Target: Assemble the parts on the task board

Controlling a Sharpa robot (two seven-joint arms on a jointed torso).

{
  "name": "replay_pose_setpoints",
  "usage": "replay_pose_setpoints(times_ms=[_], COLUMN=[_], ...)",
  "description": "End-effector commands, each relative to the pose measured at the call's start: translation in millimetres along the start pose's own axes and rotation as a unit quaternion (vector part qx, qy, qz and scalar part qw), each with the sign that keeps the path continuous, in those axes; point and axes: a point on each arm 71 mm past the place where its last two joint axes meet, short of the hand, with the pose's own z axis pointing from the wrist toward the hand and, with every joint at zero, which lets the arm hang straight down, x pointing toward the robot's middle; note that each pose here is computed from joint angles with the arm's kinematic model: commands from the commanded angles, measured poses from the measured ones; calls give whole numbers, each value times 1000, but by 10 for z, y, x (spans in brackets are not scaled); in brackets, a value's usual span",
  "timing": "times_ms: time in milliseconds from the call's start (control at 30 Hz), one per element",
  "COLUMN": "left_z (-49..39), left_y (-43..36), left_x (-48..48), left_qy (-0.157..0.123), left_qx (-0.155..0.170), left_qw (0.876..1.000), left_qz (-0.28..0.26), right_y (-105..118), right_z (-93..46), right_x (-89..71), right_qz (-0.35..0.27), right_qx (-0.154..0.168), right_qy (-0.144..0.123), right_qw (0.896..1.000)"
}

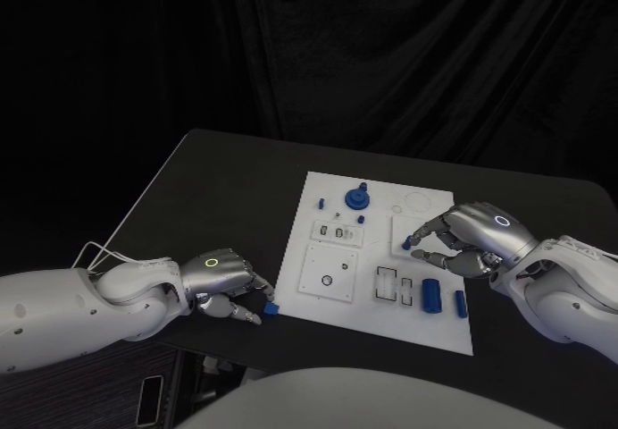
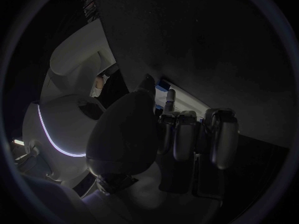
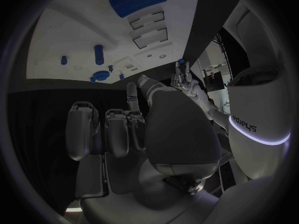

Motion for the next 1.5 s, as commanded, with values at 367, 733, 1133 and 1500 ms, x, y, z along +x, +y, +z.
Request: replay_pose_setpoints(times_ms=[367,733,1133,1500], left_z=[60,95,111,145], left_y=[22,-1,-36,-57], left_x=[-13,10,23,33], left_qy=[-33,-30,-24,-22], left_qx=[-16,-7,4,11], left_qw=[999,999,1000,1000], left_qz=[14,11,8,6], right_y=[-10,-14,-18,-18], right_z=[-14,-16,-14,-12], right_x=[14,19,26,34], right_qz=[-1,-1,-1,-1], right_qx=[13,16,19,21], right_qy=[6,10,13,17], right_qw=[1000,1000,1000,1000])
